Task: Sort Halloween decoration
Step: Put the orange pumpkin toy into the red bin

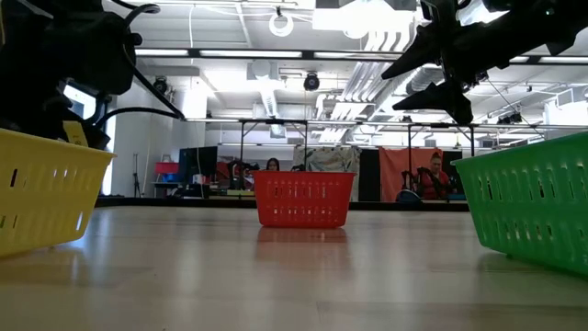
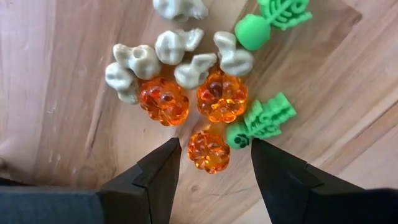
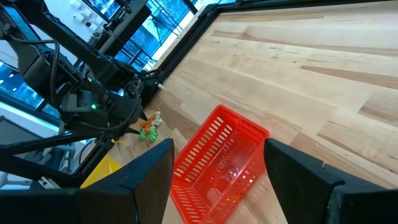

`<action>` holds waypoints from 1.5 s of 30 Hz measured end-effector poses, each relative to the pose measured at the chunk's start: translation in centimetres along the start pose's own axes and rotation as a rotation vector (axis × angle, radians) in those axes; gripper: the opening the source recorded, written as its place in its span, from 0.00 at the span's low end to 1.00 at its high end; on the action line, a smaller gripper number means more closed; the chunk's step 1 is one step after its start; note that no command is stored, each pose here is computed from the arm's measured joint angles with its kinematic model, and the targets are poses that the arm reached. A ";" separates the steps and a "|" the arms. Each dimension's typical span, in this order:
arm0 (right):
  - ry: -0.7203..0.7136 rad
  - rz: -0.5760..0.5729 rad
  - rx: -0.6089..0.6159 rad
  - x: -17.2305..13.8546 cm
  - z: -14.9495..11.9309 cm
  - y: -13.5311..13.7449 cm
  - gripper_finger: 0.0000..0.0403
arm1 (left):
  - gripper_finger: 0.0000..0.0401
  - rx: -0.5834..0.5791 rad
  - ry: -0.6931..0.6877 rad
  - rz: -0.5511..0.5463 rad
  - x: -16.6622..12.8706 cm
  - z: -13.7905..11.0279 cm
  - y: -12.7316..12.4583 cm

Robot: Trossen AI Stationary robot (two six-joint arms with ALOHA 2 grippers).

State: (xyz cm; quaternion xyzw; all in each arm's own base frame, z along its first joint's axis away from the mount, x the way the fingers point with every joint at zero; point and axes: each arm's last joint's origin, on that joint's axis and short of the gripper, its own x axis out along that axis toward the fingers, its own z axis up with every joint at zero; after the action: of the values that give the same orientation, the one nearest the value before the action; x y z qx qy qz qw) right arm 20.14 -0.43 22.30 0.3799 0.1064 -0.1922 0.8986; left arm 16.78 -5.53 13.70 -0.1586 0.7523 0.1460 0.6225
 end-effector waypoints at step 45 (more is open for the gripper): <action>0.010 -0.011 0.022 0.0 -0.1 -0.1 0.60 | 0.29 0.023 0.045 -0.028 1.4 -0.3 0.3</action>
State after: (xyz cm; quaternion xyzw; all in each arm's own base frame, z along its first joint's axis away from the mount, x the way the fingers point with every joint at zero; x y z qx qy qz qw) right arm 20.08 -0.41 22.16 0.3899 0.1109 -0.1964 0.8928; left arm 16.15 -5.48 12.38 -0.1652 0.7654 0.1249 0.6093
